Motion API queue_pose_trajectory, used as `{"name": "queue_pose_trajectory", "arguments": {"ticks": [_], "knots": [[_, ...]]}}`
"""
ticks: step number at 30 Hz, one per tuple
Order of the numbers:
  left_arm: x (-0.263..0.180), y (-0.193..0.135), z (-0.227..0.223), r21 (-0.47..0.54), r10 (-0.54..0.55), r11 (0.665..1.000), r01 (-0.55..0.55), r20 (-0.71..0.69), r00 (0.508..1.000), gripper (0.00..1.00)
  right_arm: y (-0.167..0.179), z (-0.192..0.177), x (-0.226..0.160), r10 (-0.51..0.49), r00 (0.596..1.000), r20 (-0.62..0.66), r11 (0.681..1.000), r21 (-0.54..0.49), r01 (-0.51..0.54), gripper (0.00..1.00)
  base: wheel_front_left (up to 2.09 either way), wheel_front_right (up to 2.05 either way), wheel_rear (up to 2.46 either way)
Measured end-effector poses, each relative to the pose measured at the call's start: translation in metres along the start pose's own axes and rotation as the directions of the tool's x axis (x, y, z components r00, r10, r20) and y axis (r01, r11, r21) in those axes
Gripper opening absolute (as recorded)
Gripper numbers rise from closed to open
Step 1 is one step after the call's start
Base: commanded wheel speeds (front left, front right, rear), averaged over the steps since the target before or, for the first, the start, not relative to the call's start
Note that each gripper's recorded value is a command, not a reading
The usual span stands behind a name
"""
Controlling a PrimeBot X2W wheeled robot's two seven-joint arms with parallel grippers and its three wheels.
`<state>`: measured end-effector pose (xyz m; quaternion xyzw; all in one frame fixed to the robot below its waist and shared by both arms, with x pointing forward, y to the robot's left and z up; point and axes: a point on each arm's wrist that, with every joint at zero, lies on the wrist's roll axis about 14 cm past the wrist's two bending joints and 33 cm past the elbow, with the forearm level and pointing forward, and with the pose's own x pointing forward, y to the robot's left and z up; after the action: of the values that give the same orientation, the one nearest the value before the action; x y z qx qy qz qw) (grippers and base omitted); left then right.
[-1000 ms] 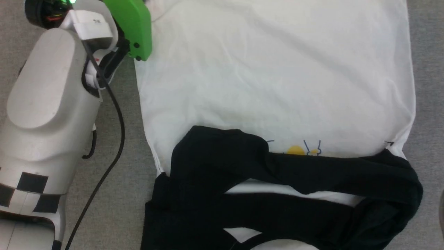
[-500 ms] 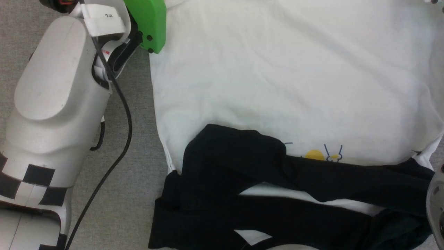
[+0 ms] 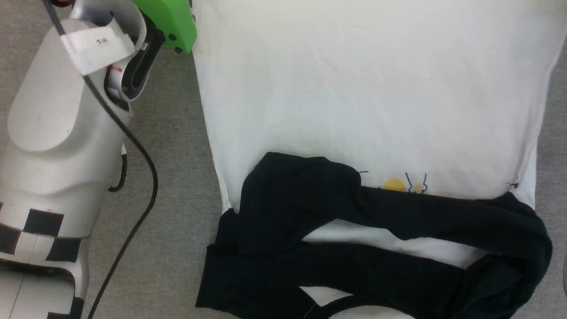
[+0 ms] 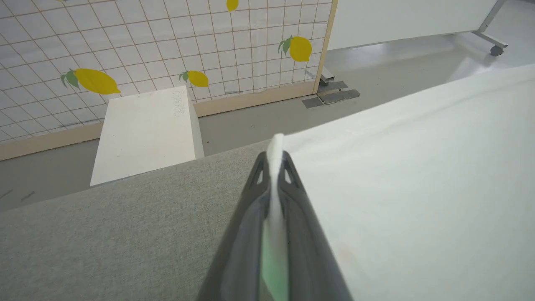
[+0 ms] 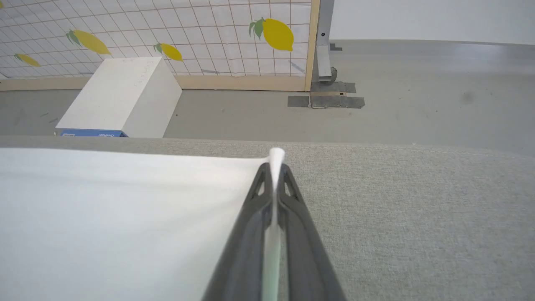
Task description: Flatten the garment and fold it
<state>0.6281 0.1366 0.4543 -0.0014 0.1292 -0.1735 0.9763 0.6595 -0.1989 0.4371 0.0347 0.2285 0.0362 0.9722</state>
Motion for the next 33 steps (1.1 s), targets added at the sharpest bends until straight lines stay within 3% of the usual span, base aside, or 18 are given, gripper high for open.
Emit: {"name": "queue_pose_trajectory", "arguments": {"ticks": [13, 27, 33], "knots": [[-0.089, -0.033, 0.053, 0.017, -0.054, 0.999, 0.051, 0.231, 0.972, 0.00, 0.002, 0.015, -0.104, 0.069, 0.988, 0.141, 0.996, 0.051, -0.076, 0.00, 0.00, 0.00, 0.00], [-0.218, -0.070, 0.028, -0.041, -0.002, 0.999, 0.013, 0.252, 0.968, 0.00, 0.030, -0.026, -0.217, 0.107, 0.981, 0.164, 0.973, 0.184, -0.137, 0.00, 0.00, 0.00, 0.00], [-0.259, -0.093, -0.013, -0.031, -0.007, 0.999, 0.012, 0.166, 0.986, 0.00, 0.029, -0.059, -0.258, 0.089, 0.989, 0.119, 0.965, 0.235, -0.115, 0.00, 0.00, 0.00, 0.00]]}}
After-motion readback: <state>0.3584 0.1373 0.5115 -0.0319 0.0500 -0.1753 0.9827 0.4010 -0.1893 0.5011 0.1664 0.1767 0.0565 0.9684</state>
